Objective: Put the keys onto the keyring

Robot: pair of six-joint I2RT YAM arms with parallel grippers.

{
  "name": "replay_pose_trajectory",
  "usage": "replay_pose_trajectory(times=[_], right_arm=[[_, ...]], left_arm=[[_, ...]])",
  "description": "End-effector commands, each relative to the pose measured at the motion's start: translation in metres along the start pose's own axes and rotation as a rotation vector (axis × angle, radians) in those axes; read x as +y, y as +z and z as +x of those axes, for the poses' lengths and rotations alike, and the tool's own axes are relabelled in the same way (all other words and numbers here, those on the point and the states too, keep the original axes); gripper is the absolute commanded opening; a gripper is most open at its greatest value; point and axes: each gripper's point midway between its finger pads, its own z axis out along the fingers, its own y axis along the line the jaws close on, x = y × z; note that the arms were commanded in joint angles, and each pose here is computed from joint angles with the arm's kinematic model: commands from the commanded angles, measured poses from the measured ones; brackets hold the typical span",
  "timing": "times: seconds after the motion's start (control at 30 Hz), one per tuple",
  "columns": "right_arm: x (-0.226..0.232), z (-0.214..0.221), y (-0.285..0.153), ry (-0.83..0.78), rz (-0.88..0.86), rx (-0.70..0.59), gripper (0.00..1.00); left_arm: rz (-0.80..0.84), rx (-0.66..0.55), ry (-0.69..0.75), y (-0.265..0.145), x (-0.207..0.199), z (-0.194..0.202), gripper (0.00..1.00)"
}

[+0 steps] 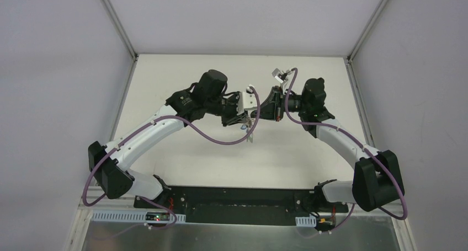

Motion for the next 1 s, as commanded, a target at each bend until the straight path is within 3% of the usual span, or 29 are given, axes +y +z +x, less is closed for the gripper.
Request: replay_pose_trajectory(times=[0.0, 0.43, 0.8, 0.97], right_arm=[[0.004, -0.01, -0.001, -0.056, -0.012, -0.023, 0.0], [0.002, -0.009, -0.002, -0.058, -0.007, -0.024, 0.0], [0.003, -0.01, -0.004, -0.062, -0.004, -0.028, 0.0], [0.0, -0.012, -0.004, -0.061, 0.01, -0.037, 0.0]], left_arm=[[-0.001, -0.047, 0.01, -0.002, 0.0, -0.02, 0.22], [0.032, -0.059, 0.008, -0.002, -0.01, -0.016, 0.28], [0.039, -0.059, -0.015, 0.003, -0.01, -0.015, 0.01], [0.047, -0.059, -0.016, 0.003, -0.012, -0.013, 0.0]])
